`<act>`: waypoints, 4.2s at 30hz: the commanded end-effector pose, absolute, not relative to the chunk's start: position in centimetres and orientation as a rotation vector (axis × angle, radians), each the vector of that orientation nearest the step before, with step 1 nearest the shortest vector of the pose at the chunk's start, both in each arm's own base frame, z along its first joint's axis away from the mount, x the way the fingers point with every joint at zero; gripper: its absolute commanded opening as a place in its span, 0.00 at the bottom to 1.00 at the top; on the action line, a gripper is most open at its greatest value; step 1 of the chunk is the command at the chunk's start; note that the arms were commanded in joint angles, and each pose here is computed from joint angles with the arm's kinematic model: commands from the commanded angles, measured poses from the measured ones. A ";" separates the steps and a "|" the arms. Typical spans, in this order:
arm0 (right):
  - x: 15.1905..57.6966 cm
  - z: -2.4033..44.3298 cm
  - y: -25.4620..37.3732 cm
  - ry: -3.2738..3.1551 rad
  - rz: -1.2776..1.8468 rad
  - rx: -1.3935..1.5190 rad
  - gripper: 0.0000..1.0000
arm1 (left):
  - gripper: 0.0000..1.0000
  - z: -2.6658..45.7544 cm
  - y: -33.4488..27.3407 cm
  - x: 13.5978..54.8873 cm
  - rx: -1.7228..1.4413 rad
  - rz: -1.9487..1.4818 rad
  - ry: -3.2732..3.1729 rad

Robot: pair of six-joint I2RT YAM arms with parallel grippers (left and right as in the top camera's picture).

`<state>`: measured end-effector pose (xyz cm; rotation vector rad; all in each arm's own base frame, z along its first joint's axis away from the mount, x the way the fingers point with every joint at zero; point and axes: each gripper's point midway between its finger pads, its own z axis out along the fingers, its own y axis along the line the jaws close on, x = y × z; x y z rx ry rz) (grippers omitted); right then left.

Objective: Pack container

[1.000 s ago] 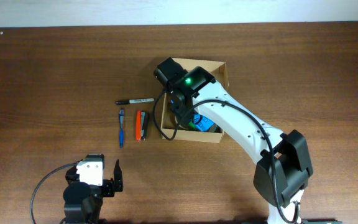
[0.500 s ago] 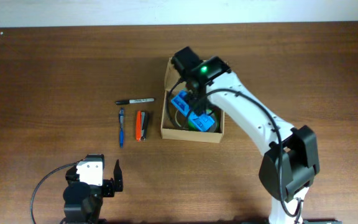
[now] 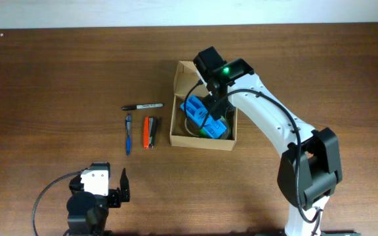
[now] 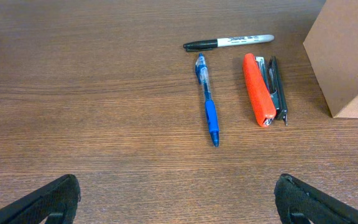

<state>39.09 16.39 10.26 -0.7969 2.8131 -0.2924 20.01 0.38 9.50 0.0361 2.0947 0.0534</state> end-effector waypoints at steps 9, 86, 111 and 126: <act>37.8 10.4 18.7 2.843 -0.060 -0.816 0.70 | 1.00 9.3 0.4 20.0 0.055 0.066 2.094; 13.7 28.0 5.1 1.964 0.149 -0.472 0.99 | 0.99 9.3 0.4 20.0 0.055 0.066 2.094; 13.7 28.0 5.1 1.964 0.149 -0.472 0.99 | 1.00 10.0 0.0 20.2 0.070 0.043 2.082; 13.7 28.0 5.1 1.964 0.149 -0.472 0.99 | 0.99 22.0 -8.1 28.6 0.367 -0.459 1.993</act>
